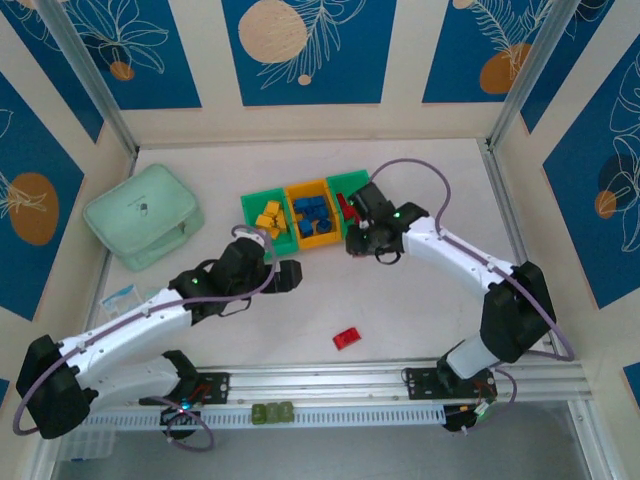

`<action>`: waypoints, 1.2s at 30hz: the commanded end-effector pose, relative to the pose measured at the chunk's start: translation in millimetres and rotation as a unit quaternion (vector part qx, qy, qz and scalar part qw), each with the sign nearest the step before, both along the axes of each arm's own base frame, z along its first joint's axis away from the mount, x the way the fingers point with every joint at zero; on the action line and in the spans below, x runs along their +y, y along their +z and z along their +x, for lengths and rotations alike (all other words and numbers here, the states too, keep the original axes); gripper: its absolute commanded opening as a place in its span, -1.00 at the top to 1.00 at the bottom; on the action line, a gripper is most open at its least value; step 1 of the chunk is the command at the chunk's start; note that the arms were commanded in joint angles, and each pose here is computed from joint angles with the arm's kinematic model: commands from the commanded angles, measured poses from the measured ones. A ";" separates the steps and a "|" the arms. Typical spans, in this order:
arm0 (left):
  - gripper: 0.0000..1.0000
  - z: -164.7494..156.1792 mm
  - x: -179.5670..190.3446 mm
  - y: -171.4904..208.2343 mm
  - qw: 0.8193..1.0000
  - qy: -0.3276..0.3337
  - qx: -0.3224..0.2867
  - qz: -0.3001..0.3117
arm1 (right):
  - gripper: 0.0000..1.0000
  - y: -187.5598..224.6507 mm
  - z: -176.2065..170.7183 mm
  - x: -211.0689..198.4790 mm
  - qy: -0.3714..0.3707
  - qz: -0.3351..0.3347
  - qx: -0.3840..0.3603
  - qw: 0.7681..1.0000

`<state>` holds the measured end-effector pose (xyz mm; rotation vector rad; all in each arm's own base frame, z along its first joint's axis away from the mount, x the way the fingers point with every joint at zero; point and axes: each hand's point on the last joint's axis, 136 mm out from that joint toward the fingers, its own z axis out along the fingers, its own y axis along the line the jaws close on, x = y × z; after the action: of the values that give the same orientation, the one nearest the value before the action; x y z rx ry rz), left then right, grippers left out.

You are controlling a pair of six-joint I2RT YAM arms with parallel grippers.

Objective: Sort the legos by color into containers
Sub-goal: Place the lego in the container, then pick up the lego from the bottom-center of the table.

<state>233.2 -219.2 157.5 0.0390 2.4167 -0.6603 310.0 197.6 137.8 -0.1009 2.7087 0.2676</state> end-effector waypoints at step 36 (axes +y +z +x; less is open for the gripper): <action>-0.99 42.1 4.1 28.8 0.999 0.008 -0.013 -0.032 | -0.23 41.1 146.8 15.4 0.011 -0.018 -0.093 0.995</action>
<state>274.8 -211.9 168.9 -0.0208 2.4042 -0.6717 475.6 204.6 152.2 -0.1464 2.5584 0.1424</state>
